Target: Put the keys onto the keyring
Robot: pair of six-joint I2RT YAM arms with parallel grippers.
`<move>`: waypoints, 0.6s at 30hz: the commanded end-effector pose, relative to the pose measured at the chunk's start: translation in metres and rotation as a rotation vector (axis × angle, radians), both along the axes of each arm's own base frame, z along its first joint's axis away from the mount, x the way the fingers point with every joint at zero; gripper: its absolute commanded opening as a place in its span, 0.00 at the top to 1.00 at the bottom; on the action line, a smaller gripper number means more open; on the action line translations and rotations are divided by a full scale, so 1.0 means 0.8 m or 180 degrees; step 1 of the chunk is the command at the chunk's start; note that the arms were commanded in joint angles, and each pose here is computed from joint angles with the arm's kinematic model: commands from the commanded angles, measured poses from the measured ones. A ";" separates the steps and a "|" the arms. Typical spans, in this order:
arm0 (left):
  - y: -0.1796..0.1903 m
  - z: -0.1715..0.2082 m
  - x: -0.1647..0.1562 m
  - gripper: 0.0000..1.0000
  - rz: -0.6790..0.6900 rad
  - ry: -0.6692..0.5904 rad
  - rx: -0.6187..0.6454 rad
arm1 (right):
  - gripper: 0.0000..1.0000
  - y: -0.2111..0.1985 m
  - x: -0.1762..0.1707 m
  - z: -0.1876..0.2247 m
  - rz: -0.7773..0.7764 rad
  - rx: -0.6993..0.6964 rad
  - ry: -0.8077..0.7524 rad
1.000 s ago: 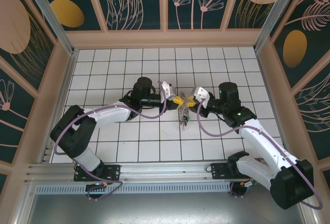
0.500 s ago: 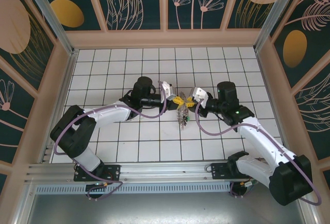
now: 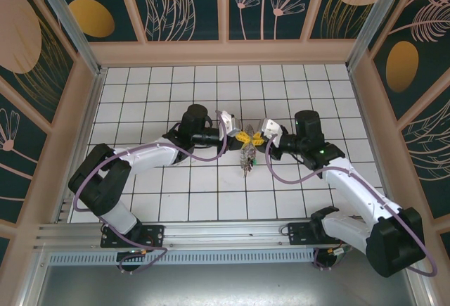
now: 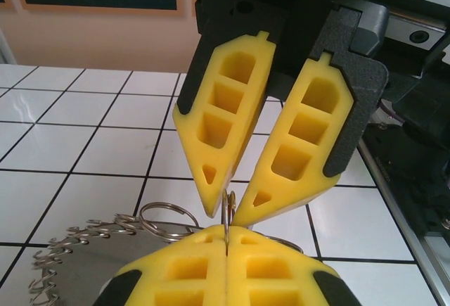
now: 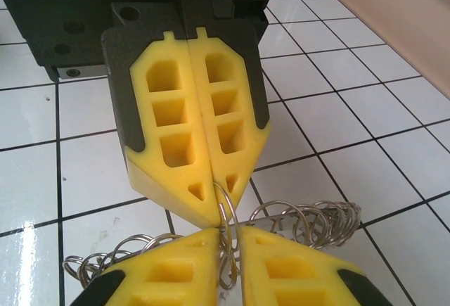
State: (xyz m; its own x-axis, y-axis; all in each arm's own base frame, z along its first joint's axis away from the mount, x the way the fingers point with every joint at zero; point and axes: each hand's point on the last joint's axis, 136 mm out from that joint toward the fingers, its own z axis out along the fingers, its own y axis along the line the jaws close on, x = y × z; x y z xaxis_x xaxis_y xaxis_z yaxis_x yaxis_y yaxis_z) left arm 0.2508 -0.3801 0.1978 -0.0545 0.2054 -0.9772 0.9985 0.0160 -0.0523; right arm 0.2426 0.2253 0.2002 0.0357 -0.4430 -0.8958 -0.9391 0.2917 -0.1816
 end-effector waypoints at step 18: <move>-0.007 -0.008 0.000 0.87 -0.0336 -0.0154 0.0553 | 1.00 0.006 0.007 0.023 0.0083 -0.0175 -0.0067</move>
State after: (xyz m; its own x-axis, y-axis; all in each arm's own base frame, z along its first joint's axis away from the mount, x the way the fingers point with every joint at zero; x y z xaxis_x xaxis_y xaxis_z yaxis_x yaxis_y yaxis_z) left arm 0.2615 -0.3843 0.1987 0.0054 0.3355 -0.9420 0.9998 -0.0199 -0.0013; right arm 0.2488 0.2235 0.2020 0.0020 -0.4947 -0.8691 -0.9411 0.2930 -0.1689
